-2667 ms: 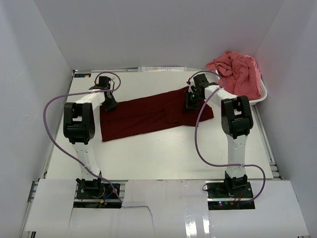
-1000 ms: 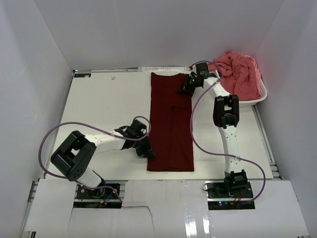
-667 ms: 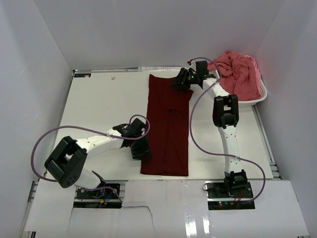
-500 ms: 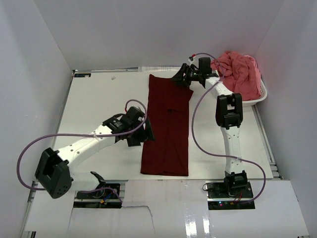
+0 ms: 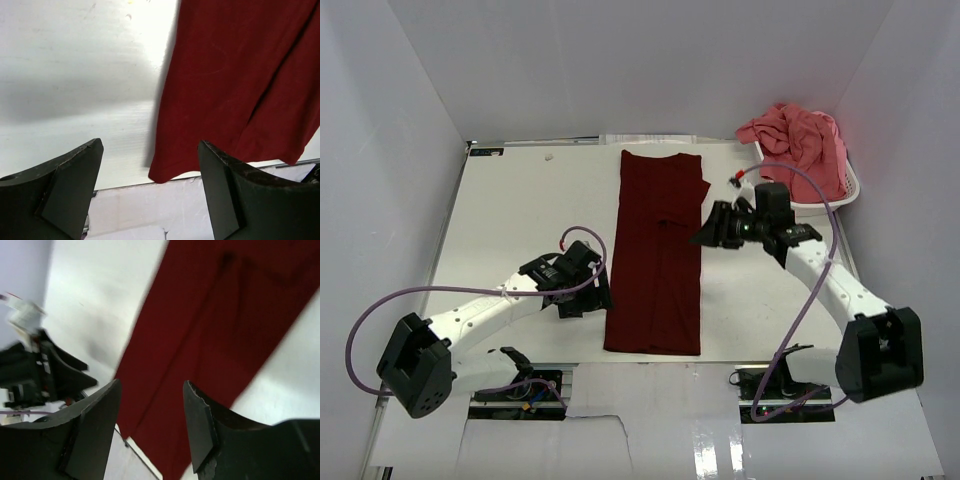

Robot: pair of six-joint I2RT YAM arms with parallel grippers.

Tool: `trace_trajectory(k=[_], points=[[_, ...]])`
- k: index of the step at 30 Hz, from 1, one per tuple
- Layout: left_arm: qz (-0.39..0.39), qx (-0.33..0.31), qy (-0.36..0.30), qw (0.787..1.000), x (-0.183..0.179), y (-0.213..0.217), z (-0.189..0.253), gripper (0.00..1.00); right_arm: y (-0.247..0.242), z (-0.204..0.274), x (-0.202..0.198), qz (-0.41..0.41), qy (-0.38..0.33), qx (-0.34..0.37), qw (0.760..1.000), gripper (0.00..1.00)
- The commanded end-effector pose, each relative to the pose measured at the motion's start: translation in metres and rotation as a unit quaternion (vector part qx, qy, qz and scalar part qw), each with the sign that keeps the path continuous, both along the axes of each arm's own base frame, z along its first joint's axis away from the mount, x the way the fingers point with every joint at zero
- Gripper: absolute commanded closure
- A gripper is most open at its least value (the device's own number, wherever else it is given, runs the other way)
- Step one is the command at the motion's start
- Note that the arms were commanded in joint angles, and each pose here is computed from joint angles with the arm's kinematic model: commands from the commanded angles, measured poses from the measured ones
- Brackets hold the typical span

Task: Fold and stack the t-shirts
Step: Rotate the tshirt 90 degrees

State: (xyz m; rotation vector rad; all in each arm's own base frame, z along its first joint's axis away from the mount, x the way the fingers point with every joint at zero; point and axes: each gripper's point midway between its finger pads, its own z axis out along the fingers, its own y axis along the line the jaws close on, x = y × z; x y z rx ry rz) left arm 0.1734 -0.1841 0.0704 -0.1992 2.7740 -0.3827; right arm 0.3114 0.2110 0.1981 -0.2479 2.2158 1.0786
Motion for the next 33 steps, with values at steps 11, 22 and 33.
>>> trace_trajectory(k=[11, 22, 33], points=[[0.001, -0.058, -0.011, 0.998, -0.015, -0.001, -0.011, 0.18, -0.034, -0.123, -0.161, -0.022, 0.182, -0.066, 0.981, 0.46], [-0.006, -0.078, 0.015, 0.997, -0.028, -0.006, -0.039, 0.20, -0.022, -0.167, -0.213, 0.004, 0.240, -0.050, 0.970, 0.46], [-0.005, -0.073, 0.033, 0.997, -0.031, -0.006, -0.057, 0.25, -0.018, -0.179, -0.220, 0.009, 0.256, -0.054, 0.965, 0.47]])
